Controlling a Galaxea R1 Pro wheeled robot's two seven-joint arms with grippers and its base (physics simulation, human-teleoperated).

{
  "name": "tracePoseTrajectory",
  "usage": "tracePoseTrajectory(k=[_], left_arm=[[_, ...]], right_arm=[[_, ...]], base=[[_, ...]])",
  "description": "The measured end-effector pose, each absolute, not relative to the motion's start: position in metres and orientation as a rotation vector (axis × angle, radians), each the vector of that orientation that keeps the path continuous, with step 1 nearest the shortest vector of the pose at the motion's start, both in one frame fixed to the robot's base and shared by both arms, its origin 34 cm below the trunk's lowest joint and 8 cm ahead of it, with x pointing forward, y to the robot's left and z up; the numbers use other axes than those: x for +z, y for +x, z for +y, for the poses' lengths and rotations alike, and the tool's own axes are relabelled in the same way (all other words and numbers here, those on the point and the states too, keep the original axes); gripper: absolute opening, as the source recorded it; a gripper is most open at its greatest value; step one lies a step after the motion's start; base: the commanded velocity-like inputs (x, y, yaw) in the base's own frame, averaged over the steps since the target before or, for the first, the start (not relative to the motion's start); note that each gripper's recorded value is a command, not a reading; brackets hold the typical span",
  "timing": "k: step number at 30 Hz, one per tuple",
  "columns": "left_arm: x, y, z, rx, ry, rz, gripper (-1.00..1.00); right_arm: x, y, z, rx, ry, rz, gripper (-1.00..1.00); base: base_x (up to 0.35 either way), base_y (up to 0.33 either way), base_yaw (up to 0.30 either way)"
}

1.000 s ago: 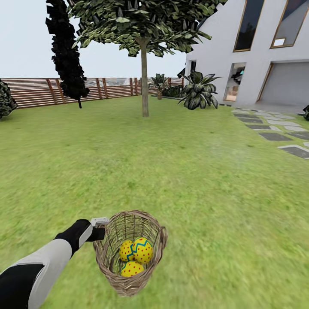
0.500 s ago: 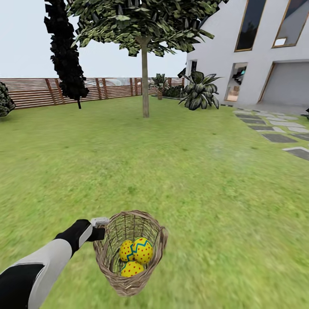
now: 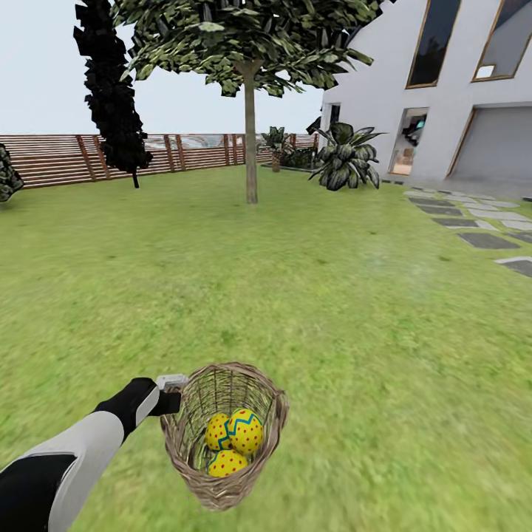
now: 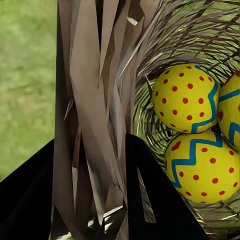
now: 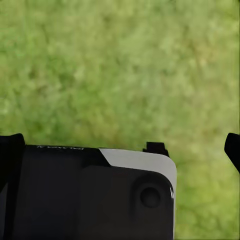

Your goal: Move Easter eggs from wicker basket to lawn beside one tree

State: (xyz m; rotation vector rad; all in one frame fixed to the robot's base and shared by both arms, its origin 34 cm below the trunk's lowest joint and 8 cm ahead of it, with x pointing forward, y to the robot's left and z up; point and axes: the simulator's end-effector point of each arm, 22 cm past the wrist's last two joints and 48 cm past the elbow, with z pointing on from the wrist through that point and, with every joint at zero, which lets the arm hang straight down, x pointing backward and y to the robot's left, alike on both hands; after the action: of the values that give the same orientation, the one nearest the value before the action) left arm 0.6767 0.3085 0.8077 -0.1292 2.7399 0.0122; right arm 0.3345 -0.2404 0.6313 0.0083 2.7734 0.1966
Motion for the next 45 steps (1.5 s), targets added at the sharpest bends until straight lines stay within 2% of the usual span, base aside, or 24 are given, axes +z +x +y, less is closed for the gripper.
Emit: tracePoseTrajectory(k=[45], left_arm=[[0.8077, 0.6767, 0.3086, 0.013, -0.128, 2.74, -1.0]], right_arm=[[0.6314, 0.3345, -0.2353, 0.206, 0.009, 2.773, 1.0]], base=[[0.314, 0.076, 0.0]])
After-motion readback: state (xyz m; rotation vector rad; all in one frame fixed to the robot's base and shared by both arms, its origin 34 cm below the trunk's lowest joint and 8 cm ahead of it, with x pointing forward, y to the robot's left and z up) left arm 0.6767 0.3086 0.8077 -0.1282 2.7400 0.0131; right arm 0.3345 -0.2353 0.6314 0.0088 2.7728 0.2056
